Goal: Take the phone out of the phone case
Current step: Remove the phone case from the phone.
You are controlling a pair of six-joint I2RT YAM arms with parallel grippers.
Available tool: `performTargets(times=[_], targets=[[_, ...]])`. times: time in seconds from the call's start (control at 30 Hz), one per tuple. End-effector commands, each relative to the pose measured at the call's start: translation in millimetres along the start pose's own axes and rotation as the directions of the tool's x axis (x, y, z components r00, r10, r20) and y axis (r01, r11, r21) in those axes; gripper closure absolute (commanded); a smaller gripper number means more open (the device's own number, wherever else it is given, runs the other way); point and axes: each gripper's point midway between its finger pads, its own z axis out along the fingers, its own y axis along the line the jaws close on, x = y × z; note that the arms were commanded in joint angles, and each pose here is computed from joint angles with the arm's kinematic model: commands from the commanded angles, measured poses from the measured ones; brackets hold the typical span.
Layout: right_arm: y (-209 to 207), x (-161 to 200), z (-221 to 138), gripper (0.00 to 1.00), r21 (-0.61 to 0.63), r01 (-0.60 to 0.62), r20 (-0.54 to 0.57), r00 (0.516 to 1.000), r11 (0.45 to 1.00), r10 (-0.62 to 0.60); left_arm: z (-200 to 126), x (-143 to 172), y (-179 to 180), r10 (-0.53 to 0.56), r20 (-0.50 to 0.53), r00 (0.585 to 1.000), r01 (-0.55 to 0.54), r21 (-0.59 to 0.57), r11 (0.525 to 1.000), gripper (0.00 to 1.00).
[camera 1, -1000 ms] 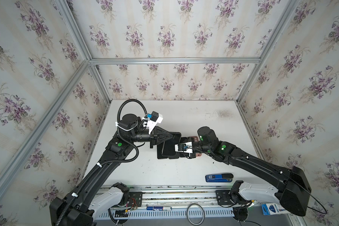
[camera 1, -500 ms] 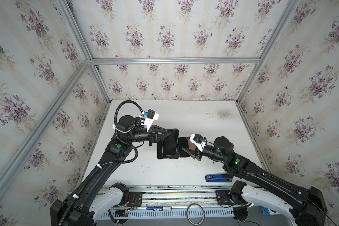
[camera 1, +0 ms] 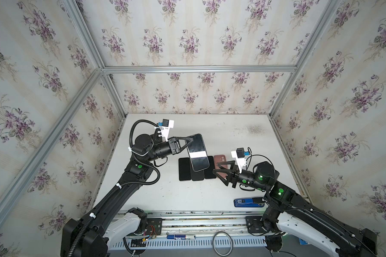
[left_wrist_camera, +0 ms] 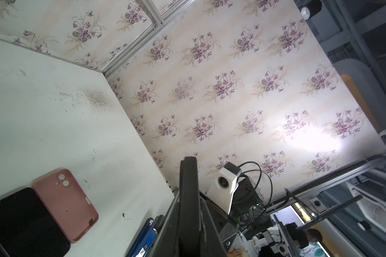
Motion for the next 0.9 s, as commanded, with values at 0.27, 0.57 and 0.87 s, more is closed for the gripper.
performTargets(times=[0.27, 0.57, 0.87], targets=[[22, -12, 8, 0.38, -0.202, -0.138, 0.078, 0.985, 0.97, 0.156, 1, -17, -24, -0.143, 0.129, 0.981, 0.122, 0.157, 0.98, 1.0], [24, -16, 11, 0.38, -0.231, -0.14, 0.098, 0.981, 0.963, 0.167, 5, -12, -22, -0.137, 0.116, 0.984, 0.118, 0.16, 0.98, 1.0], [17, -15, 17, 0.38, -0.207, -0.145, 0.102, 0.98, 0.967, 0.169, 5, -9, -26, -0.131, 0.109, 0.985, 0.109, 0.186, 0.976, 1.0]])
